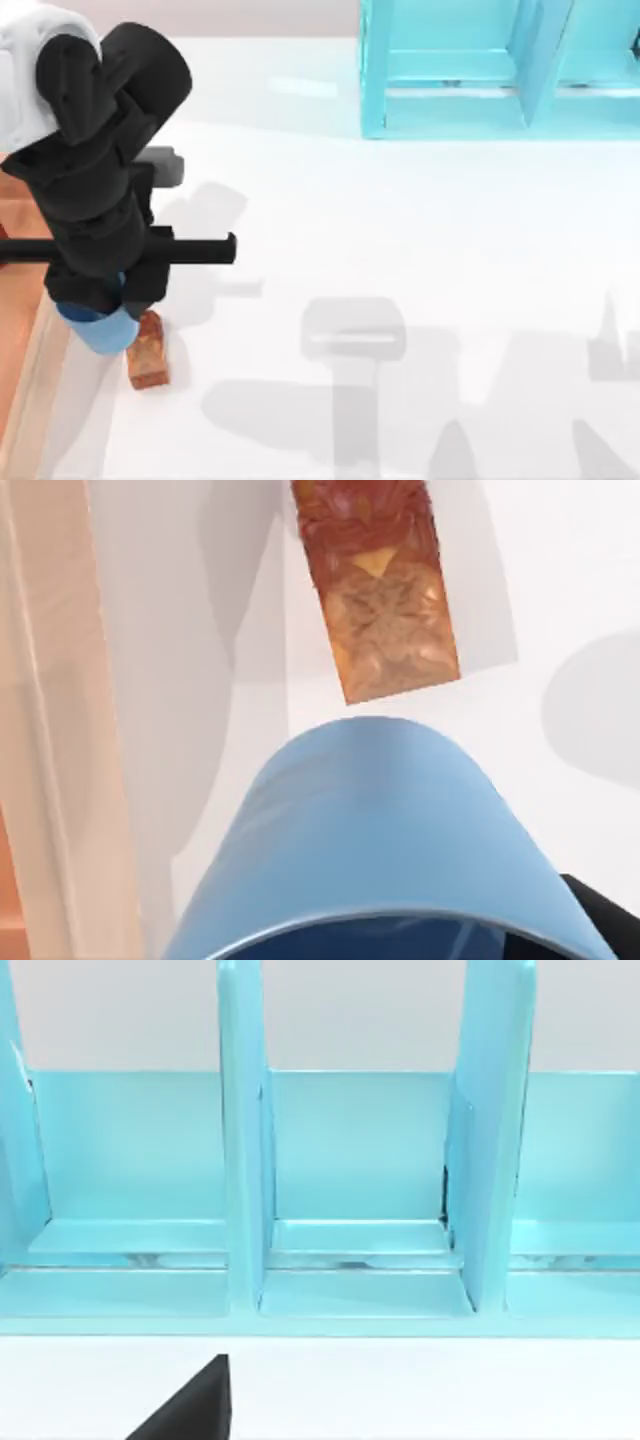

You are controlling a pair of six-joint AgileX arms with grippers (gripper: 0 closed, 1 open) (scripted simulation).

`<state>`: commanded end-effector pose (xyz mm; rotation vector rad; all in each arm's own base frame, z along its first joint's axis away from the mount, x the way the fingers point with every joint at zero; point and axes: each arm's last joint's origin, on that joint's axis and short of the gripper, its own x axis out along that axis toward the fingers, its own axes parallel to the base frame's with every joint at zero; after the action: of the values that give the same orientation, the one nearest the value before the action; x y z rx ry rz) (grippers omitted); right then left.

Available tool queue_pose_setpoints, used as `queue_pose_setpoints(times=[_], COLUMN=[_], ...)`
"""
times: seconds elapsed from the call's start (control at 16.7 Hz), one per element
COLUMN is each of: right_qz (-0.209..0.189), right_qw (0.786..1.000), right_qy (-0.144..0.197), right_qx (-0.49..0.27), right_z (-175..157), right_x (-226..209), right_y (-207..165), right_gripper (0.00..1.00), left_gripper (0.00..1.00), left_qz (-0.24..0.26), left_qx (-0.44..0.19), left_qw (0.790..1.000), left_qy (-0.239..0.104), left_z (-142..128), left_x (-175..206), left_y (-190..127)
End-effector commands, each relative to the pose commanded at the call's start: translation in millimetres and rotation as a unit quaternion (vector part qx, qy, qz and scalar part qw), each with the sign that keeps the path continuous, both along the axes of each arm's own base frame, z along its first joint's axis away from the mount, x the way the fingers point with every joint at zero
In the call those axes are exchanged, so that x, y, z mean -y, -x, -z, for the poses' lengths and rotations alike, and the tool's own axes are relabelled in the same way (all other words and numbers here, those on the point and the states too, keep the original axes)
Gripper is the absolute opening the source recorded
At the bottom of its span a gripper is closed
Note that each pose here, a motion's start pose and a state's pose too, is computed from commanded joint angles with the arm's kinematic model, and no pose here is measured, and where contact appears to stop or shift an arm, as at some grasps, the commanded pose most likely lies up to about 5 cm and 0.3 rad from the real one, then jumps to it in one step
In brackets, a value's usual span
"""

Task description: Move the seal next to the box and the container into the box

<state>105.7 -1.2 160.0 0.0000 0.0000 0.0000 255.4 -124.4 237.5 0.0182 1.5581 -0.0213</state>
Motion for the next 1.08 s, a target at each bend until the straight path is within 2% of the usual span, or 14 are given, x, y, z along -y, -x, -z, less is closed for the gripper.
queue_pose_setpoints(times=[0.3,0.6,0.78,1.08], right_qz=[0.0,0.0,0.0,0.0], right_qw=[1.0,1.0,1.0,1.0], right_qy=[0.0,0.0,0.0,0.0], right_qx=[0.0,0.0,0.0,0.0], right_z=[0.0,0.0,0.0,0.0], right_x=[0.0,0.0,0.0,0.0], right_y=[0.0,0.0,0.0,0.0], right_gripper=[1.0,1.0,1.0,1.0], left_gripper=[0.0,0.0,0.0,0.0], left_qz=[-0.001,0.0,0.0,0.002], left_qx=[0.007,-0.006,-0.002,-0.001], left_qw=[1.0,1.0,1.0,1.0], left_qy=[-0.005,-0.013,-0.014,-0.015], left_z=[-1.7,8.0,10.0,10.2], left_x=[-72.3,-157.5,-179.6,-182.2], left_y=[-4.5,18.7,33.6,35.5])
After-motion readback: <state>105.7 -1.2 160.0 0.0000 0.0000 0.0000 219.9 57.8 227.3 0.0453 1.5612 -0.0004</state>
